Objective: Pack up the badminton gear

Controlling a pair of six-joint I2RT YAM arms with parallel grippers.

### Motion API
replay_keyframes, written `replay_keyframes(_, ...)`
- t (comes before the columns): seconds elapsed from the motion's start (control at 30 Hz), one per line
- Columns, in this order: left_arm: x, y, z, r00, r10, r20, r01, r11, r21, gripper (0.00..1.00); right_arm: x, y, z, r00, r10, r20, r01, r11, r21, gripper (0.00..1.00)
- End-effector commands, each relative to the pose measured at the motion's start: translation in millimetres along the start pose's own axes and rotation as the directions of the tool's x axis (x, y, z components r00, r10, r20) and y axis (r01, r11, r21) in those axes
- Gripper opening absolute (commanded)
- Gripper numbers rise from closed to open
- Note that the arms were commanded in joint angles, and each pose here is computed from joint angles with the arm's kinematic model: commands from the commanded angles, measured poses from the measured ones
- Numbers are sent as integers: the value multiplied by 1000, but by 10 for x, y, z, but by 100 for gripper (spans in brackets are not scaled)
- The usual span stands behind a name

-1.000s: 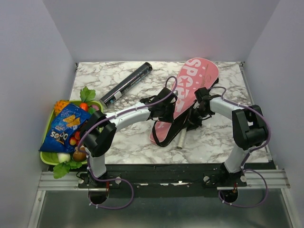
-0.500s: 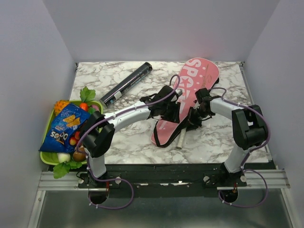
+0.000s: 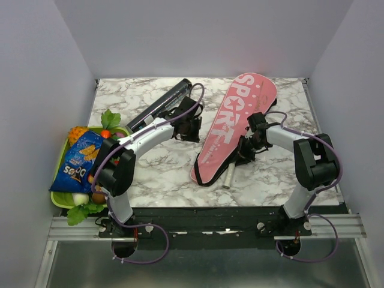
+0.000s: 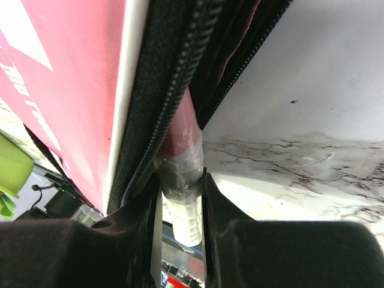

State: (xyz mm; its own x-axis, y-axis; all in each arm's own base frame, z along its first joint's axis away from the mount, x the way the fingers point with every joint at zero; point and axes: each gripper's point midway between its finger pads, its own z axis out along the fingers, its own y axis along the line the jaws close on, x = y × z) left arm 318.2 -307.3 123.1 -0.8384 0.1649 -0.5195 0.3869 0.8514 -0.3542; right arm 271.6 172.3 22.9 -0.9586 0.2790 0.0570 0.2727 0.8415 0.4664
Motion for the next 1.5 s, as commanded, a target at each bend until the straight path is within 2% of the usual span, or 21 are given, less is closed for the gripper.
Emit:
replay_keyframes(0.0,221,672,210,993,-85,-78,68,979,-193,0,-514,58,-95,977,-19,212,25,999,-25,1)
replay_keyframes(0.4,689,650,557,970,-136,-202,114,986,-118,0,-578,167,-96,974,26,223,-11,997,-71,1)
replay_keyframes(0.7,962,303,622,960,-96,-262,87,995,-45,0,-675,303,-46,973,67,219,-42,992,-120,1)
replay_keyframes(0.9,1095,108,668,954,-72,-292,69,997,-21,0,-714,439,-38,971,100,219,-61,982,-179,0)
replay_keyframes(1.3,1179,-29,656,949,-55,-309,58,998,1,0,-935,699,-69,948,167,270,-97,962,-255,1)
replay_keyframes(1.47,1106,-127,655,952,-64,-298,77,997,32,0,-939,809,13,942,179,283,-92,951,-294,15)
